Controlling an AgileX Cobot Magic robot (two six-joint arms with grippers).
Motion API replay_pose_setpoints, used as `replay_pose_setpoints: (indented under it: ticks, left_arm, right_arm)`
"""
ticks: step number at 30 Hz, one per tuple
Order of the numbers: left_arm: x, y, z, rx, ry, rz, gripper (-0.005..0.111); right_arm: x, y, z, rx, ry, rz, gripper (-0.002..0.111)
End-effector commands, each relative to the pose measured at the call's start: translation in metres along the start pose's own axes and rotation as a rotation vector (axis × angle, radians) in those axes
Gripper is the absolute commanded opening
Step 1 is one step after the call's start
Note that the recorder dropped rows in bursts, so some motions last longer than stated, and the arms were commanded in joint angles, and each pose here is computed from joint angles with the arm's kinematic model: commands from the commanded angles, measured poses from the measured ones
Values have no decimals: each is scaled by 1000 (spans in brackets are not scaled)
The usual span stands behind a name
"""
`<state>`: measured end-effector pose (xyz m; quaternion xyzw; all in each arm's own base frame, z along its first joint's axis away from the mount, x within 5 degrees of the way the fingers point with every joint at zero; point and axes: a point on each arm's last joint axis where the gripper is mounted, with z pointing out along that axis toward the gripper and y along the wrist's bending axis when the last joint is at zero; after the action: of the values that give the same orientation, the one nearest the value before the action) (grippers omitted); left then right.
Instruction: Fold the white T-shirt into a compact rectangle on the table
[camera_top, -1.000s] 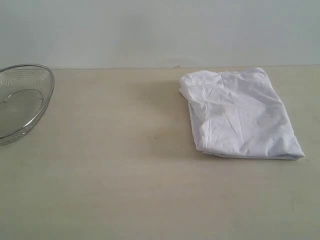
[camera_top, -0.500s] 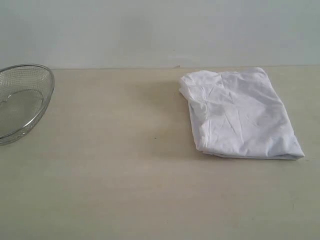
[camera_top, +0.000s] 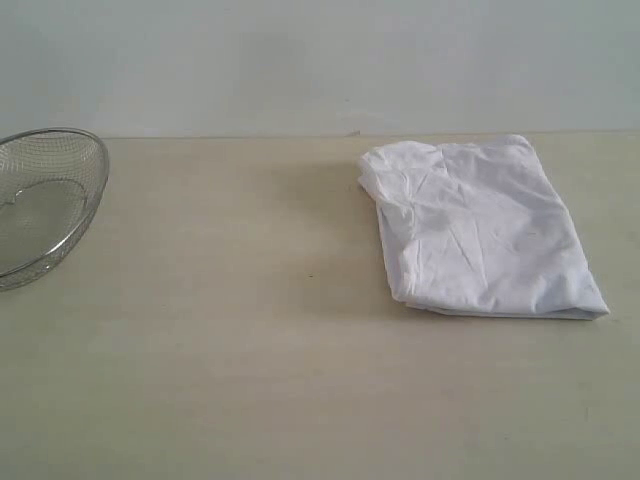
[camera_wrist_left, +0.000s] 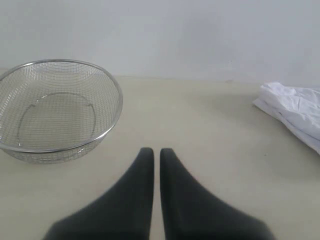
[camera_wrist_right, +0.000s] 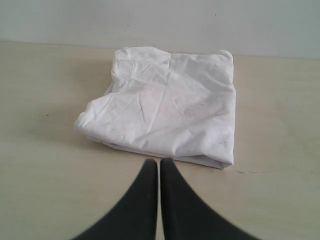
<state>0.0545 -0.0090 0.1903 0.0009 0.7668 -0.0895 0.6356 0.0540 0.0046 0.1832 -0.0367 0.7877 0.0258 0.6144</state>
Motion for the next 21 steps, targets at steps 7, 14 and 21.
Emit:
replay_pose_setpoints:
  ticks: [7, 14, 21]
  left_arm:
    - [1, 0, 0, 0, -6, -9, 5]
    - [1, 0, 0, 0, -6, -9, 5]
    - [1, 0, 0, 0, -6, -9, 5]
  right_arm:
    - [-1, -1, 0, 8, -15, -6, 0]
    - [-3, -1, 0, 8, -30, -6, 0]
    - [-3, -1, 0, 8, -30, -6, 0]
